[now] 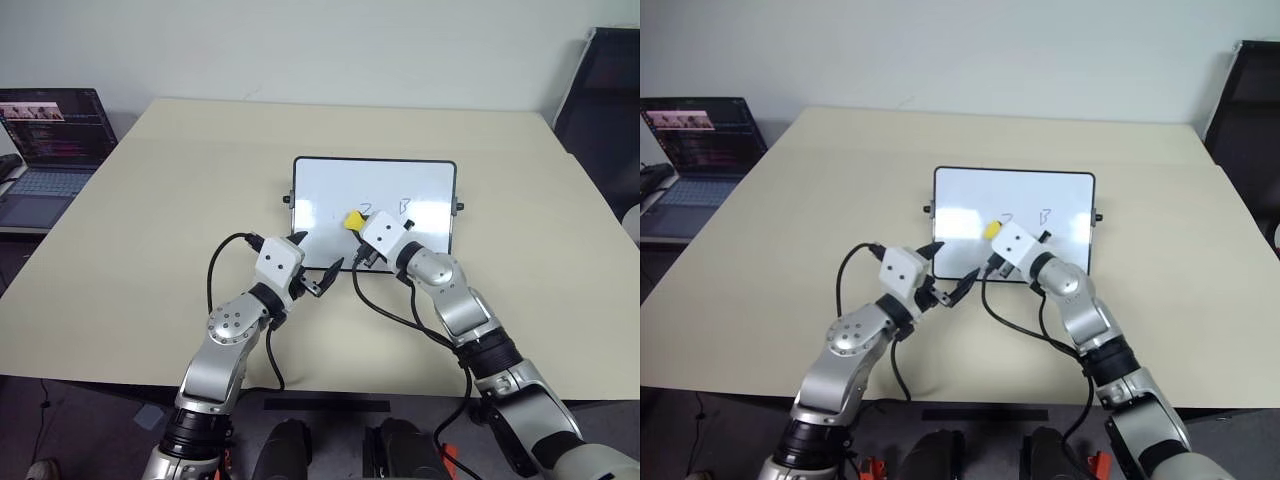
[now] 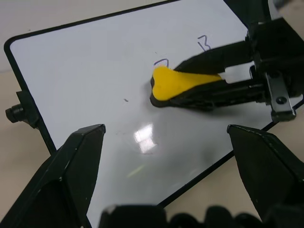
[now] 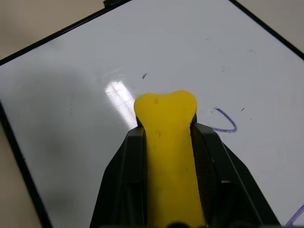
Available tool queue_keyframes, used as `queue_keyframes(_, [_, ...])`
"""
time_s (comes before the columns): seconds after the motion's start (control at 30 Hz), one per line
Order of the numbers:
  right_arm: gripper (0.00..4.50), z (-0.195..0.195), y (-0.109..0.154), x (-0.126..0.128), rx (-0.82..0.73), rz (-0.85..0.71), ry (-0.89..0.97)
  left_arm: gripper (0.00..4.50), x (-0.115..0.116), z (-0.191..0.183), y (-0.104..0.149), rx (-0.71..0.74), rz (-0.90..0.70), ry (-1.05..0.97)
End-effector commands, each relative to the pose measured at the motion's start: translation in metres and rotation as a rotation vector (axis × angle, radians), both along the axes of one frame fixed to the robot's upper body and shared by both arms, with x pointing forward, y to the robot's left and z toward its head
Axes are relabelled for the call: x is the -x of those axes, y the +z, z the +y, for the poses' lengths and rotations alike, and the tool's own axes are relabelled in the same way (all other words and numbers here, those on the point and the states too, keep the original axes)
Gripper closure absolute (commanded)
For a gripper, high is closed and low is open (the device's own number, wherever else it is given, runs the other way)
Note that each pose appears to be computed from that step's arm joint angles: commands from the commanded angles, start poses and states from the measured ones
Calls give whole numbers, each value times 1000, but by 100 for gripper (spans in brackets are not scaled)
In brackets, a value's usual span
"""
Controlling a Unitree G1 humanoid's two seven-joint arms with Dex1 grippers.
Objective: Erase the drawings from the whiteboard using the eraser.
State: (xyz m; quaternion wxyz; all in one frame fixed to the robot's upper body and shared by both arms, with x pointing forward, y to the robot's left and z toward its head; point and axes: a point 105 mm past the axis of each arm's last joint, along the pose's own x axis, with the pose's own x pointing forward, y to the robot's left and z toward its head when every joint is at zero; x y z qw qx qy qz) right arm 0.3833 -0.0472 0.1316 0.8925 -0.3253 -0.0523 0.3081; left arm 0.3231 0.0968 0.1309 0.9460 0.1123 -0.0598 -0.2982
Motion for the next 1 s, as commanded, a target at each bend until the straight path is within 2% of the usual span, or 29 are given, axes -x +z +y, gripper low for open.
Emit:
queue_keyframes(0.03, [353,-10,2,1,3,2,-32,0,2,1,13,8,-48,3])
queue_keyframes(0.17, [353,-10,15,-2,-45,-36,-44,0,1,-1,12,8,-46,-5])
queue_keyframes(0.37, [353,-9,56,-12,-150,-163,-64,0,0,-4,13,8,-47,-16])
queue_keyframes(0.57, [353,-16,72,-28,-146,-220,-107,0,0,-4,13,7,-47,-18])
queue_keyframes(0.67, [353,-17,68,-35,-108,-199,-126,0,0,-4,13,7,-48,-19])
queue_keyframes(0.77, [353,-15,46,-38,-1,-122,-119,0,0,-3,14,8,-49,-13])
queue_keyframes(1.0, [353,-14,18,-32,96,-41,-104,0,3,0,13,8,-49,4])
